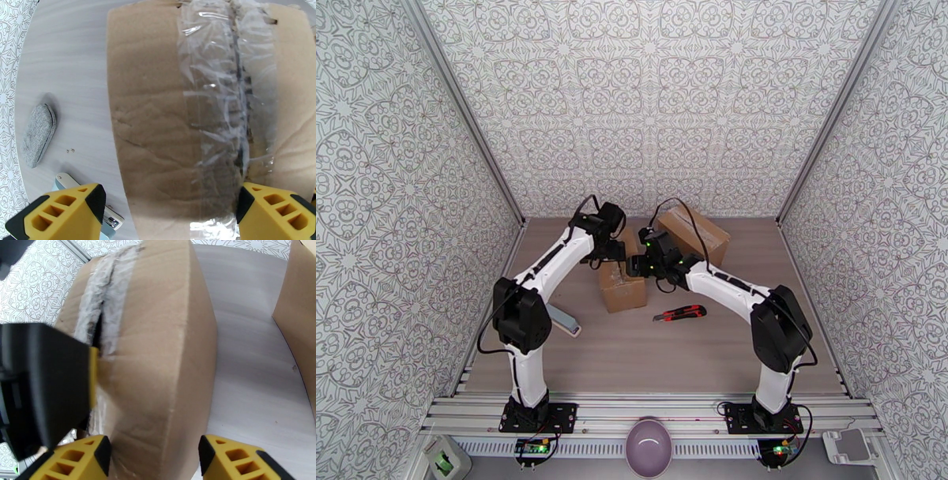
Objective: Unpack the express box
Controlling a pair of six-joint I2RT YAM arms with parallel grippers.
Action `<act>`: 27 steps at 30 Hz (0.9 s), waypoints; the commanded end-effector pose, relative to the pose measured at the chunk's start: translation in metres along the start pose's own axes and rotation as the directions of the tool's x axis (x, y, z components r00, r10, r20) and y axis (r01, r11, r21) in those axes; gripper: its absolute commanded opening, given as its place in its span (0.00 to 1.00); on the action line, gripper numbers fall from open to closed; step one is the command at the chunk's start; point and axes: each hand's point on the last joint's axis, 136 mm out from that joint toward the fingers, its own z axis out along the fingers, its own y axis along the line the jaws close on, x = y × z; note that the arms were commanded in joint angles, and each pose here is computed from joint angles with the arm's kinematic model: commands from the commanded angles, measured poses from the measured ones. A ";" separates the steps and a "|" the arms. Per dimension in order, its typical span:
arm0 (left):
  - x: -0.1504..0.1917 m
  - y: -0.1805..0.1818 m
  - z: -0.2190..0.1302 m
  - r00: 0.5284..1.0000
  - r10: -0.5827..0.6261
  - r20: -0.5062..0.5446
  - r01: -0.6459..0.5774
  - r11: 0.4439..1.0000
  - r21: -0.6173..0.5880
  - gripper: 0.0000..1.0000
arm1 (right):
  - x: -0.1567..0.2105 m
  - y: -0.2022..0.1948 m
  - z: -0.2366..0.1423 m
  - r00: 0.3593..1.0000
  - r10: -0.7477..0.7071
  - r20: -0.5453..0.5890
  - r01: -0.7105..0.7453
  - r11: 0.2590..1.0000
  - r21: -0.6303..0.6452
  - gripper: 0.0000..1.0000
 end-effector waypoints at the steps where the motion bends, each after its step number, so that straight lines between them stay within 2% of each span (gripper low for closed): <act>1: 0.007 0.002 0.009 0.999 0.020 -0.040 -0.022 0.998 -0.051 0.94 | 0.012 0.009 0.007 0.999 -0.033 -0.036 0.034 0.999 0.005 0.64; 6: 0.009 -0.007 0.016 0.998 0.021 -0.060 -0.023 0.999 -0.039 0.97 | 0.013 0.013 0.009 0.999 -0.027 -0.035 0.026 1.000 -0.009 0.64; 11: 0.012 -0.004 0.026 0.994 0.063 -0.091 -0.072 0.992 -0.102 0.96 | 0.012 0.016 0.009 0.999 -0.029 -0.027 0.029 1.000 -0.012 0.64; 16: 0.005 -0.004 0.013 0.996 0.065 -0.065 -0.071 0.994 -0.089 0.89 | 0.014 0.011 0.010 0.999 -0.018 -0.028 0.019 1.000 0.006 0.64; 22: -0.005 0.001 -0.001 0.998 0.040 -0.056 -0.040 0.999 0.005 0.79 | 0.018 0.006 0.012 0.999 -0.010 -0.033 0.011 1.000 0.027 0.64; 27: -0.008 0.012 -0.009 0.997 0.050 -0.062 -0.049 0.998 0.029 0.75 | 0.018 0.003 0.012 0.999 -0.008 -0.040 0.010 0.999 0.046 0.65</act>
